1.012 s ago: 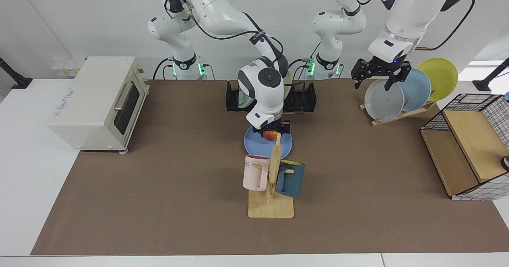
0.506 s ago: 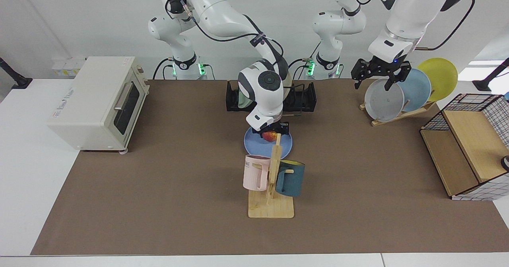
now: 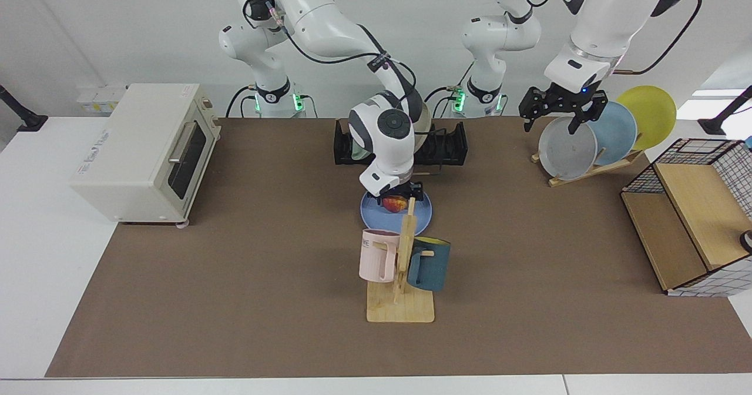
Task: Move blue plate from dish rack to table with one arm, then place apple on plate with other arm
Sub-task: 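Carry the apple with the right gripper and lower it onto the blue plate, then open the right gripper and withdraw it from the plate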
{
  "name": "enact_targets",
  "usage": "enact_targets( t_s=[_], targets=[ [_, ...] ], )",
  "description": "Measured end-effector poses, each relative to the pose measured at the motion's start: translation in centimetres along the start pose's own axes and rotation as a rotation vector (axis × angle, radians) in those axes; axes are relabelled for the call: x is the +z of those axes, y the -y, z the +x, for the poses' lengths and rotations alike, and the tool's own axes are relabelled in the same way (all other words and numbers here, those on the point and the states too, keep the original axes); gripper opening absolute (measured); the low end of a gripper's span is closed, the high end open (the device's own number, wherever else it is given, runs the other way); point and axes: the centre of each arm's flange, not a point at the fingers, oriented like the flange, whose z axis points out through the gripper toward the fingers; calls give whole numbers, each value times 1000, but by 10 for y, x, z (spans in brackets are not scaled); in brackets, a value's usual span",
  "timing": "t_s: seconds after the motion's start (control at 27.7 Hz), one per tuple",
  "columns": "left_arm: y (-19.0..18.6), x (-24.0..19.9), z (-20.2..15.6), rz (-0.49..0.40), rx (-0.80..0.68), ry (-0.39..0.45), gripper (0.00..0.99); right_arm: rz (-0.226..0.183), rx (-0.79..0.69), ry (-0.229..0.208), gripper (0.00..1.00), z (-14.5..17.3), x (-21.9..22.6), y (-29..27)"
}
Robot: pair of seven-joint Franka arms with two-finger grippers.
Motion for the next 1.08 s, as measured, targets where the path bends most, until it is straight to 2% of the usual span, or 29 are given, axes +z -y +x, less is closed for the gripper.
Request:
enact_targets(
  t_s=[0.25,0.51,1.08],
  targets=[
    [0,0,0,0,0,-1,991,37,-13,-36,1000,14,-44,-18],
    [0,-2,-1,0,0,-4,991,66,-13,-76,1000,48,-87,-73],
    [0,-3,-2,1,0,-6,991,48,-228,-68,1000,98,-138,-237]
  ],
)
